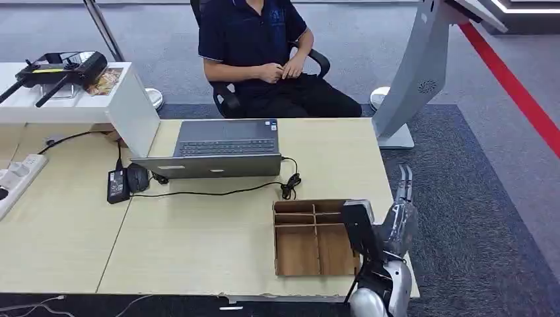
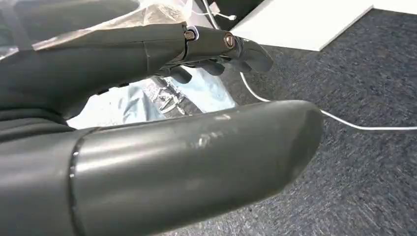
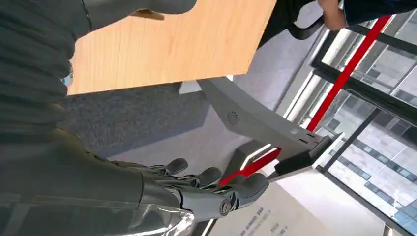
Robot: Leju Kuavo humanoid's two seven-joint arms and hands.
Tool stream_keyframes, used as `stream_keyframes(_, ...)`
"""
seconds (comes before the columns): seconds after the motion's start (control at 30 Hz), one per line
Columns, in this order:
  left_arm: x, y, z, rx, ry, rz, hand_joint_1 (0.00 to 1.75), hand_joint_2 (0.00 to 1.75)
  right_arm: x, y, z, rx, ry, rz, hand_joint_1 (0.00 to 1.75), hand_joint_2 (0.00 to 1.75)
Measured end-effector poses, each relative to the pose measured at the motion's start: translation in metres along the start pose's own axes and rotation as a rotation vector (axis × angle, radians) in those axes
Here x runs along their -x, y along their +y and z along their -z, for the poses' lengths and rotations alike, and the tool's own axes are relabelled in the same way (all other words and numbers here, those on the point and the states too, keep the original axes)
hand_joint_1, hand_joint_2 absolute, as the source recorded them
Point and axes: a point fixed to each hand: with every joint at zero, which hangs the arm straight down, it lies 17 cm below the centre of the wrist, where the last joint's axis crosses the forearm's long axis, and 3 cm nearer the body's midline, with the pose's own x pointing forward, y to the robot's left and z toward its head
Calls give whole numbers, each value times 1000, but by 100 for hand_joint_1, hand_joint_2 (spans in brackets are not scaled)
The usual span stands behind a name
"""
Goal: Pass the card to the sensor for recognition and then transmit it.
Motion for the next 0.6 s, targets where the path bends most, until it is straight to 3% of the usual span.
stream_keyframes(0.6, 5, 2, 2, -5, 0, 11, 0, 0, 10, -8, -2, -47, -32, -112, 0, 175)
